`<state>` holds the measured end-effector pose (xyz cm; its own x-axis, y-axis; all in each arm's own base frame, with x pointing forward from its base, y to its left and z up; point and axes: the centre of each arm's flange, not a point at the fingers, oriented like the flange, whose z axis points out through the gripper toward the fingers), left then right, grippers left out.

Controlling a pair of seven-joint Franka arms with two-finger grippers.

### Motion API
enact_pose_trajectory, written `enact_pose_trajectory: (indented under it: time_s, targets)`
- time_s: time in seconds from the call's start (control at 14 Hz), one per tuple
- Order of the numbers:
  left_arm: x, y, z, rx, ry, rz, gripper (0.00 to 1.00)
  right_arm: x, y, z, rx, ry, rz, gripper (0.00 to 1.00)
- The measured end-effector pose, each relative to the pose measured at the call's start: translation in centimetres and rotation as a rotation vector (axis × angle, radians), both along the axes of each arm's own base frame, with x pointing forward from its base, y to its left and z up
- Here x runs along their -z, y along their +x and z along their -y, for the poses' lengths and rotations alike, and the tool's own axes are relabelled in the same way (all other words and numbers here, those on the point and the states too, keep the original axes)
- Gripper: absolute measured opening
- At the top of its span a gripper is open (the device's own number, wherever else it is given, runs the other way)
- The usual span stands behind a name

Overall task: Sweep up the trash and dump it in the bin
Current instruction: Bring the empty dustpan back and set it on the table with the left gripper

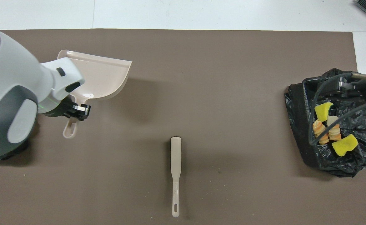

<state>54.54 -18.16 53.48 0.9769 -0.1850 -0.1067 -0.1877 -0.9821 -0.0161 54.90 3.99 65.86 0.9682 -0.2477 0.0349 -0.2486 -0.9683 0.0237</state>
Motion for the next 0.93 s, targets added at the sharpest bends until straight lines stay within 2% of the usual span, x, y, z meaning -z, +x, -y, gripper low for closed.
enact_pose_trajectory:
  time_s: [0.21, 0.36, 0.71, 0.93]
  targets:
    - [2.0, -0.3, 5.3, -0.036, -0.040, 0.010, 0.31, 0.0, 0.0, 0.0, 0.000, 0.000, 0.000, 1.00]
    - [5.0, -0.4, 9.7, -0.044, -0.047, 0.014, 0.31, 0.0, 0.0, 0.0, 0.000, 0.000, 0.000, 1.00]
    - [13.2, -0.2, 18.6, -0.059, -0.098, 0.102, 0.31, 0.0, 0.0, 0.2, 0.003, 0.000, 0.000, 1.00]
    - [18.0, -1.4, 22.2, -0.098, -0.090, 0.092, 0.31, 0.0, 0.0, 0.3, 0.005, 0.000, 0.000, 1.00]
